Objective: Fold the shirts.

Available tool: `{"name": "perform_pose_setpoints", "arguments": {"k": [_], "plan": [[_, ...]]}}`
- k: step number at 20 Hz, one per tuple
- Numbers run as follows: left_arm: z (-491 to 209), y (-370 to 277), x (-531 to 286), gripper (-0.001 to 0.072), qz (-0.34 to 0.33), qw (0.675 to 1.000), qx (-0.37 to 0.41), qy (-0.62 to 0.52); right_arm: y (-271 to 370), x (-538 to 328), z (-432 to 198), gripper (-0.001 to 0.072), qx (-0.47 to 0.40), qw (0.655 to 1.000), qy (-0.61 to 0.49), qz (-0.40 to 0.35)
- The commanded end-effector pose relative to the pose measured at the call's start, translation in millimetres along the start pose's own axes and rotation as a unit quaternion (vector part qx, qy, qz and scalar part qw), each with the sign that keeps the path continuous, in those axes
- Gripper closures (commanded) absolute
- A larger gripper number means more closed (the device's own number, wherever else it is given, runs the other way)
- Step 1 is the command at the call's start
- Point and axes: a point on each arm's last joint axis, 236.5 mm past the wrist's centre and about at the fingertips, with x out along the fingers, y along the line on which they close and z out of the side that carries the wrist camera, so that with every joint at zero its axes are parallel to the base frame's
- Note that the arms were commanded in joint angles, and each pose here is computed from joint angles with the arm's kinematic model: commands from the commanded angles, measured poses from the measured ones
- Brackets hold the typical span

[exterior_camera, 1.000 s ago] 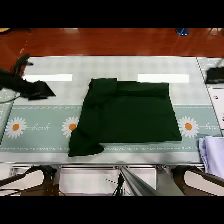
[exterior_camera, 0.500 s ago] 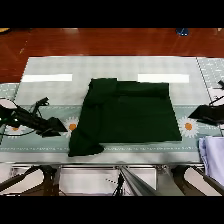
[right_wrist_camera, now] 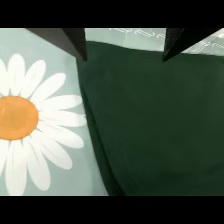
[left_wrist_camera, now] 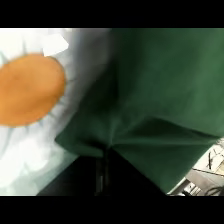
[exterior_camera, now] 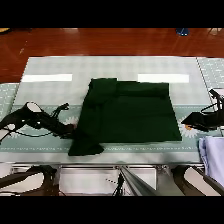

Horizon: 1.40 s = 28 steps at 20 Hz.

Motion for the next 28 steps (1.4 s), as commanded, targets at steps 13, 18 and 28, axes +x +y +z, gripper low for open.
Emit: {"name": "perform_pose_setpoints", "arguments": {"k": [13, 18, 28], "plan": [[-4.7, -6.6, 3.6, 0.0682, -0.011, 1.000, 0.019, 0.012, -13.7, 63.9, -47.2, 0.0159, 0.092, 0.994, 0.048, 0.045], [12.5, -16.8, -13.8, 0.0682, -0.004, 0.999, 0.048, -0.019, 6.9, 87.3, -35.8, 0.0528, 0.047, 0.998, 0.041, 0.014], [59.3, -202.0, -300.7, 0.0684, 0.095, 0.857, 0.292, -0.414, 154.2, -193.7, 105.2, 0.0692, -0.181, 0.922, -0.341, 0.017]]}}
